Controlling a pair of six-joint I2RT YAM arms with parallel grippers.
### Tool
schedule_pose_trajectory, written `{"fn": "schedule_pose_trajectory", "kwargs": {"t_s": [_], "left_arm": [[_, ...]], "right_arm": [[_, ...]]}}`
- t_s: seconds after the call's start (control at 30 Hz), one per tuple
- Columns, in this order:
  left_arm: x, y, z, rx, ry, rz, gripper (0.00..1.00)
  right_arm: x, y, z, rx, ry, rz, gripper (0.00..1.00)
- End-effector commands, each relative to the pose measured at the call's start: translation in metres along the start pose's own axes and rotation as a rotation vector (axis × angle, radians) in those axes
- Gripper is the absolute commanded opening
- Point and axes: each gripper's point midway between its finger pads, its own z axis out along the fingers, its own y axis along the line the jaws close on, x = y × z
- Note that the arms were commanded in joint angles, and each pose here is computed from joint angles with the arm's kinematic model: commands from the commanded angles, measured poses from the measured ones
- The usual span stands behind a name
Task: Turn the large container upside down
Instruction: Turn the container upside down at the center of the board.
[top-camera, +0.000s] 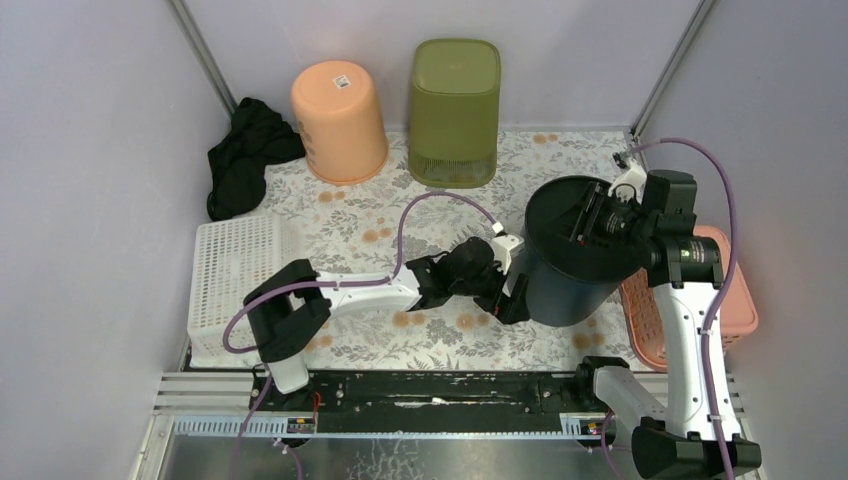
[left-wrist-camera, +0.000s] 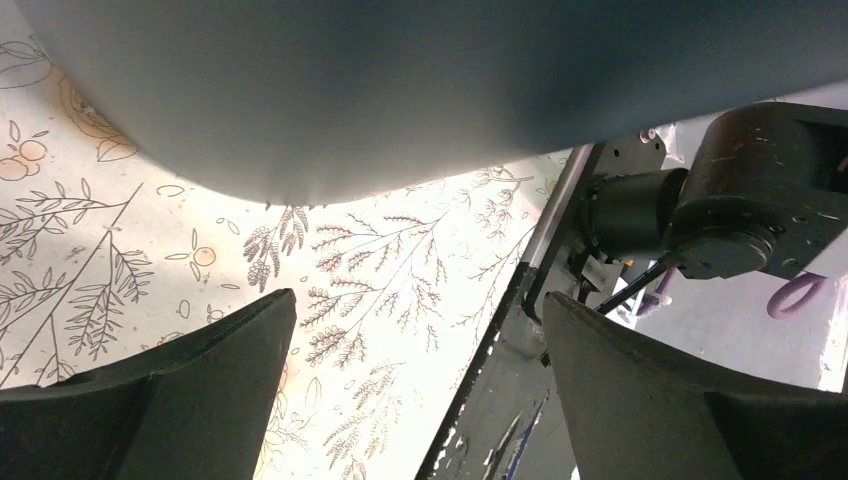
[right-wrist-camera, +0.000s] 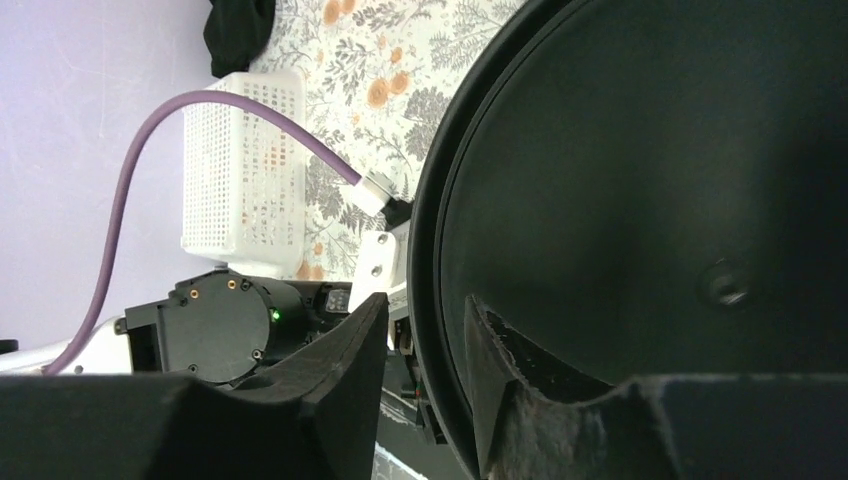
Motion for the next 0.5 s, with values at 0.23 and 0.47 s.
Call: {"fn": "schedule_pose_trajectory", "kwargs": {"t_s": [0.23,0.47], "left_arm": [[-0.02,0.014,-0.001,-0.052,-0.083,0.009,1.0],[-0.02,0.007,-0.03,-0.085,-0.073,-0.021,1.0]], "right_arm": [[-0.002,-0.001,-0.002,0.028,-0.03,-0.015,0.6],[0.009,0.018,-0.039,0.074,0.012,0.023,0.64]]}}
